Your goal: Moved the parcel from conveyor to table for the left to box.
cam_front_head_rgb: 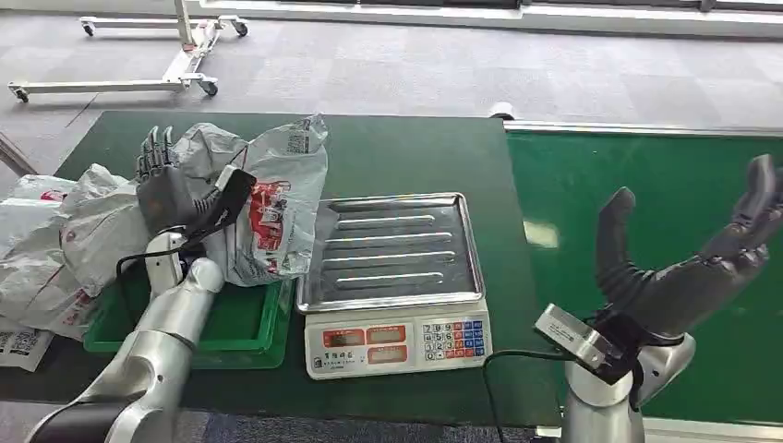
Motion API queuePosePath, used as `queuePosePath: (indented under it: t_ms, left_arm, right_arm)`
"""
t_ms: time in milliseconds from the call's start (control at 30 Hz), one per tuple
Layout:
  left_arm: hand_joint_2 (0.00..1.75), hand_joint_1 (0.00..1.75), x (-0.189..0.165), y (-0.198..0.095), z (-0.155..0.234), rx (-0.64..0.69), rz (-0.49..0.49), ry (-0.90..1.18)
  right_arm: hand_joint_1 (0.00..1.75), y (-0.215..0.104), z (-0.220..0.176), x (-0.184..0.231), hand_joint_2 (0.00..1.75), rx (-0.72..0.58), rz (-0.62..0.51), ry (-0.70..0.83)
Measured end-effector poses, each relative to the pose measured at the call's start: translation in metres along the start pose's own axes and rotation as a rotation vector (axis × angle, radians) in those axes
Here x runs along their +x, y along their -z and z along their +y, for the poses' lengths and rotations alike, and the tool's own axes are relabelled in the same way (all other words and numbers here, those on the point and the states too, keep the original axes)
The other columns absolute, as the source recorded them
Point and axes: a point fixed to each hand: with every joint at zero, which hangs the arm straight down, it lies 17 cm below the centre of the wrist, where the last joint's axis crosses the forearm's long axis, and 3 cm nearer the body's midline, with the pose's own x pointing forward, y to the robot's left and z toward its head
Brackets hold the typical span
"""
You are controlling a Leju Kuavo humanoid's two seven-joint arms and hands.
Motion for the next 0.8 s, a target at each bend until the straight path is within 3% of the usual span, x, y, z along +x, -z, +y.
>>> queuePosePath:
  t_ms: [167,200,400,567,700,800]
  left_arm:
    - [0.0,0.0,0.065,-0.017,0.015,0.042,-0.1,-0.435]
    - [1.75,0.0,0.076,-0.021,0.02,0.047,-0.129,-0.491]
    - [1.75,0.0,0.166,-0.061,0.066,0.058,-0.41,-0.856]
    - [1.75,0.0,0.221,-0.103,0.088,0.039,-0.591,-0.975]
    - [1.75,0.0,0.25,-0.134,0.097,0.023,-0.662,-1.029]
    - [1.75,0.0,0.265,-0.154,0.098,0.024,-0.674,-1.046]
  right_arm:
    - [0.0,-0.022,0.021,-0.021,1.75,0.045,0.094,0.051]
    - [0.0,-0.025,0.024,-0.024,1.75,0.051,0.109,0.06]
    - [0.0,-0.049,0.03,-0.053,1.75,0.013,0.291,0.207]
    - [0.0,-0.059,0.03,-0.043,1.75,-0.002,0.332,0.319]
    - [0.0,-0.048,0.018,-0.024,1.75,-0.009,0.272,0.262]
    - [0.0,-0.044,0.009,-0.028,1.75,-0.049,0.297,0.272]
